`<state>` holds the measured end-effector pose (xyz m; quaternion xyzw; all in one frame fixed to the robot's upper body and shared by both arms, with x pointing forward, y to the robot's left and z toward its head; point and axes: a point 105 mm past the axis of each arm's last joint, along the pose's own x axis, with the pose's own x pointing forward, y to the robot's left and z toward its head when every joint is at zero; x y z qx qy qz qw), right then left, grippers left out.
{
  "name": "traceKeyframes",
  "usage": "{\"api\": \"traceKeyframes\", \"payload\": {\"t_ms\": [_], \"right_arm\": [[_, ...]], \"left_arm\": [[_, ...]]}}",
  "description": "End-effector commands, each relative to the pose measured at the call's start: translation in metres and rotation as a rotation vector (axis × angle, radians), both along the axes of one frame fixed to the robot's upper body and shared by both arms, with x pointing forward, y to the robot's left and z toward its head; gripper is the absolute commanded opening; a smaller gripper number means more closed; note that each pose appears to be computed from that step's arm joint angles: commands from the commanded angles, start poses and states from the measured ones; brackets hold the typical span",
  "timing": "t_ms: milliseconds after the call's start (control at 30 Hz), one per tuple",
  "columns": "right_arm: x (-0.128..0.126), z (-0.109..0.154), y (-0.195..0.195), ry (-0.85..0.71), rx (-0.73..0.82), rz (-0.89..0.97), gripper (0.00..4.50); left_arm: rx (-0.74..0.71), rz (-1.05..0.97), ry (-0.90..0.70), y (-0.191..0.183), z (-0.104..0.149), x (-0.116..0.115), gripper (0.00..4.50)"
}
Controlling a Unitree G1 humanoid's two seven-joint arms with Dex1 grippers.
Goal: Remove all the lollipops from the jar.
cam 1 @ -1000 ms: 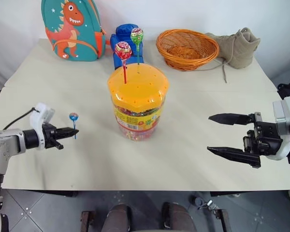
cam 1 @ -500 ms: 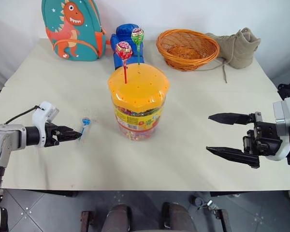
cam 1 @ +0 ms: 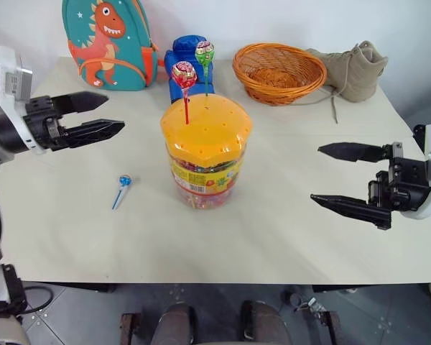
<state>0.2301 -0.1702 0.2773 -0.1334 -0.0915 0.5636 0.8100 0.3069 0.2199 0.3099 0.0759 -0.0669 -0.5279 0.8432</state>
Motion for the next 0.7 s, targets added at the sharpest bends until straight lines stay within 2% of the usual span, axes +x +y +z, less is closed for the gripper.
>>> {"api": "traceKeyframes", "payload": {"t_ms": [33,133,233,400,700], "right_arm": [[-0.011,0.02,0.004,-0.081,-0.004,0.011,4.5],[-0.012,0.024,0.005,-0.098,0.006,0.002,4.5],[-0.014,0.024,0.006,-0.101,0.008,-0.007,4.5],[-0.017,0.021,0.0,-0.109,0.008,-0.062,4.5],[-0.026,0.022,-0.005,-0.128,0.03,-0.122,4.5]], "left_arm": [[0.059,-0.19,-0.094,-0.017,0.008,-0.012,4.47],[0.114,-0.334,-0.132,-0.044,0.001,0.0,4.47],[0.12,-0.376,-0.148,-0.057,-0.001,0.013,4.47],[0.034,-0.441,-0.188,-0.088,0.012,0.03,4.47],[0.021,-0.531,-0.162,-0.104,0.013,0.035,4.47]]}}
